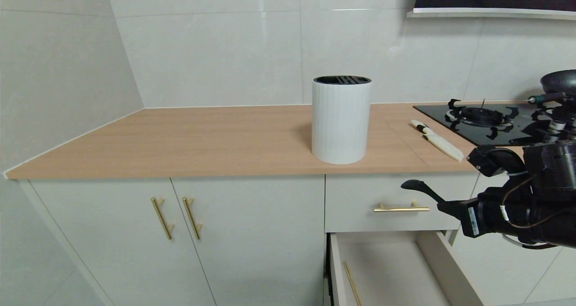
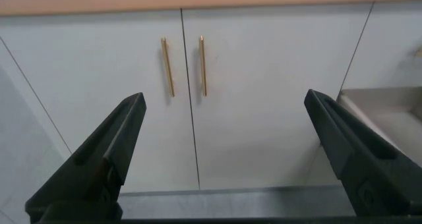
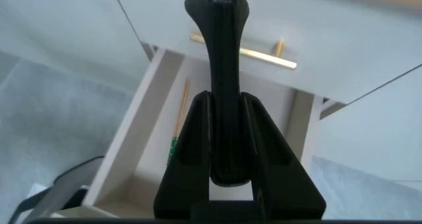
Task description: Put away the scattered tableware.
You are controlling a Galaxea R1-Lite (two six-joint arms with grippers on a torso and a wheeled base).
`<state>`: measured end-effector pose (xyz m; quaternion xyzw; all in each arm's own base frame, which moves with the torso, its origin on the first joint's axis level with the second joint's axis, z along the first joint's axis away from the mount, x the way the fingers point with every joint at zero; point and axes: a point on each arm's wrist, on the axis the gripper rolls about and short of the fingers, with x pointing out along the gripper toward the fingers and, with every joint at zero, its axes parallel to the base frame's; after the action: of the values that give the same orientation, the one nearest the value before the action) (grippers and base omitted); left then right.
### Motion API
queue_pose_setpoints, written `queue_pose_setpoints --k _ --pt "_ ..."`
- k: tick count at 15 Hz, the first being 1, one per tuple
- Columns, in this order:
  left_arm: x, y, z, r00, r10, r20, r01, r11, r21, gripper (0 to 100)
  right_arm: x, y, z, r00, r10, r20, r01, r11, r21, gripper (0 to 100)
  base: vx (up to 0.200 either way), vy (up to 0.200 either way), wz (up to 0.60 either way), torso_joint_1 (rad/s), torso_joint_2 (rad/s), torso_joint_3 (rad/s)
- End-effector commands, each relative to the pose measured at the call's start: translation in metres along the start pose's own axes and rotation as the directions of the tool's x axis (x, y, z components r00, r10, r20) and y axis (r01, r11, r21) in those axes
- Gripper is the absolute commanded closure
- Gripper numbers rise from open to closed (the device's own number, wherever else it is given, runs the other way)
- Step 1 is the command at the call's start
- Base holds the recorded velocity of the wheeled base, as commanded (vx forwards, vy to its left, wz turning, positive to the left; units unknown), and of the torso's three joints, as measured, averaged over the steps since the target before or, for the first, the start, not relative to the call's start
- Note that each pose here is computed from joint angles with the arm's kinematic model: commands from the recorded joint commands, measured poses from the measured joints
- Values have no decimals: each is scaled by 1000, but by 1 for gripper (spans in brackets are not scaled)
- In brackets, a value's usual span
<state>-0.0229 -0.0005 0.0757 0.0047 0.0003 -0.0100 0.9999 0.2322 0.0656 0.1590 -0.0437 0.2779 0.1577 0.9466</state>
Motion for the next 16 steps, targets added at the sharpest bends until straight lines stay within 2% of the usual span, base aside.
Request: queue_pose_setpoints --k 1,11,16 --pt "0 0 0 1000 0 -1 0 1000 0 0 1 1 -1 1000 4 -4 -4 1000 -2 100 0 0 0 -183 481 290" --pt "0 0 0 1000 0 -1 0 1000 0 0 22 1 -10 998 7 -56 -7 1000 0 100 0 0 0 -143 438 296" --pt "0 0 0 1000 0 -1 0 1000 0 0 33 0 -17 999 3 -46 -3 1000 -3 100 0 0 0 -14 62 40"
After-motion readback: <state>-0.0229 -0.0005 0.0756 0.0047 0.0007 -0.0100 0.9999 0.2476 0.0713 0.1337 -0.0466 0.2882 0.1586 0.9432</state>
